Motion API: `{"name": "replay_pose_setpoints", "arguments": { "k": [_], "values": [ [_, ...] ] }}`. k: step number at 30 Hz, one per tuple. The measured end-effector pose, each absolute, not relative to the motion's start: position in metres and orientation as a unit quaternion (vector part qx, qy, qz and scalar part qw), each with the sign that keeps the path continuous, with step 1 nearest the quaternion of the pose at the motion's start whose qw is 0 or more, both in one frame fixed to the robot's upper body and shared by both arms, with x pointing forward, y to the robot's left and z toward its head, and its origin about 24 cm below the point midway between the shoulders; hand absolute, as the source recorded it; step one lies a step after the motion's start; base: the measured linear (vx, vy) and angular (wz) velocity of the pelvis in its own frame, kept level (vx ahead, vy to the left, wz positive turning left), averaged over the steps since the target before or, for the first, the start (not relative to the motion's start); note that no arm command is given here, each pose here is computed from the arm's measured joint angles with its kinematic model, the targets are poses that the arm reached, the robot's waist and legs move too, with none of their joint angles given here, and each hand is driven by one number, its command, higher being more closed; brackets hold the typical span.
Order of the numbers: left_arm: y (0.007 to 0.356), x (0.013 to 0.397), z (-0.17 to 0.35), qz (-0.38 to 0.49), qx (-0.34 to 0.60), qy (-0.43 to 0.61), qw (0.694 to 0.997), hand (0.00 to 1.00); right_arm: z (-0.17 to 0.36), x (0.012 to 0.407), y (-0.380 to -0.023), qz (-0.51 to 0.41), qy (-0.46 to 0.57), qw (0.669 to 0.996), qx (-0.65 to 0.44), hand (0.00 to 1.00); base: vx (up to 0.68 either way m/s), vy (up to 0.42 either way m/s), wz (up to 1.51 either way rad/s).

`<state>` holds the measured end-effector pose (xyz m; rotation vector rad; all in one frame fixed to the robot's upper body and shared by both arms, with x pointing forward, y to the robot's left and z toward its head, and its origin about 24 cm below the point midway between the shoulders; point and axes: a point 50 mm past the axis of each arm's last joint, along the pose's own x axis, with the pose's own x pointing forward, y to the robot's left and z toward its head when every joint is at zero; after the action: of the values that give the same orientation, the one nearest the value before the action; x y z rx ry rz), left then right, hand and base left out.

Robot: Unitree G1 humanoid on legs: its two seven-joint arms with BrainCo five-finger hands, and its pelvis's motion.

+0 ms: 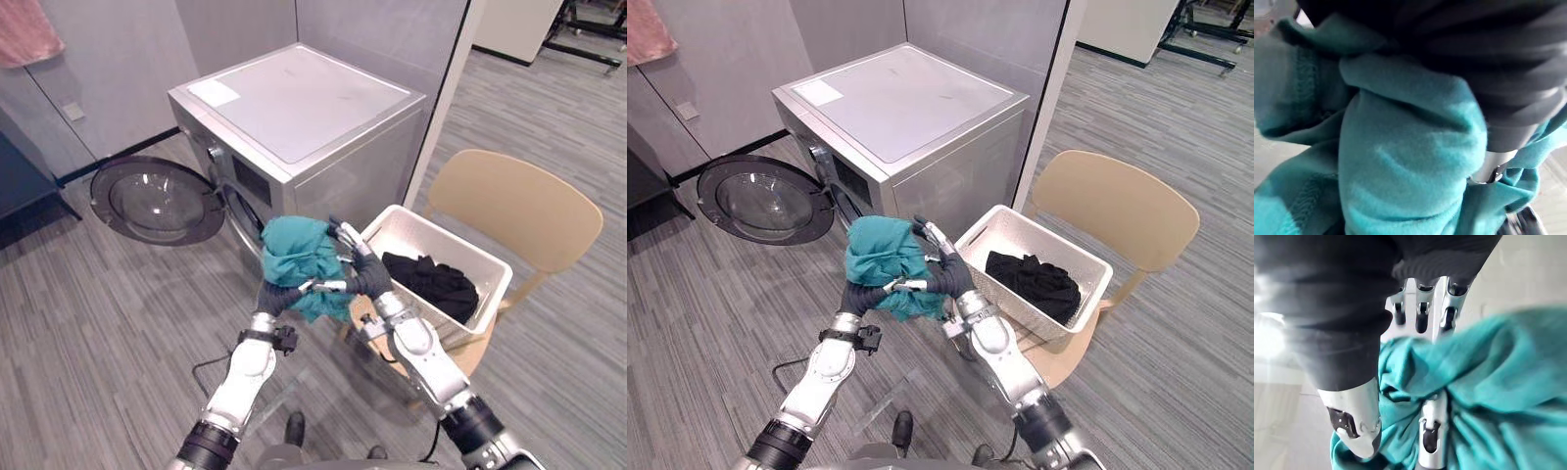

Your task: Pick up the laundry basket with both hands and put the clothes into the washing machine.

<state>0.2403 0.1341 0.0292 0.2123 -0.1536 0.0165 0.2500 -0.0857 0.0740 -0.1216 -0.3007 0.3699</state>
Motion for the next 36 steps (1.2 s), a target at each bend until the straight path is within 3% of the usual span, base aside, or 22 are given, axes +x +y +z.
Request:
{"name": "replay_pose_setpoints", "arguments": {
  "k": [5, 9, 13, 18, 23, 30, 36],
  "values": [
    [0.160, 0.220, 0.014, 0.079, 0.073, -0.034, 0.994, 1.00, 0.049, 0.234, -0.131, 0.090, -0.096, 0.986, -0.105, 0.00, 0.03, -0.007, -0.03],
    [0.172, 0.203, 0.000, 0.104, 0.054, 0.004, 0.993, 1.00, 0.004, 0.215, -0.161, 0.055, 0.007, 0.987, -0.154, 0.00, 0.00, 0.000, 0.00],
    [0.177, 0.190, -0.019, 0.103, 0.046, 0.053, 0.992, 1.00, -0.065, 0.190, -0.177, 0.055, 0.180, 0.968, -0.163, 0.00, -0.02, -0.011, 0.21],
    [0.177, 0.182, -0.040, 0.109, 0.001, 0.108, 0.988, 1.00, -0.117, 0.152, -0.207, -0.049, 0.339, 0.930, -0.133, 0.00, -0.06, 0.003, 1.18],
    [0.172, 0.176, -0.057, 0.108, -0.010, 0.153, 0.982, 1.00, -0.127, 0.147, -0.219, -0.094, 0.380, 0.913, -0.117, 0.00, 0.16, 0.100, 1.30],
    [0.176, 0.162, -0.075, 0.087, 0.005, 0.208, 0.974, 1.00, -0.126, 0.163, -0.206, -0.090, 0.372, 0.919, -0.097, 0.00, 0.20, 0.125, 0.62],
    [0.178, 0.173, -0.070, 0.071, 0.018, 0.194, 0.978, 1.00, -0.132, 0.151, -0.205, -0.094, 0.392, 0.911, -0.089, 0.00, 0.34, 0.174, 0.69]
  ]
}}
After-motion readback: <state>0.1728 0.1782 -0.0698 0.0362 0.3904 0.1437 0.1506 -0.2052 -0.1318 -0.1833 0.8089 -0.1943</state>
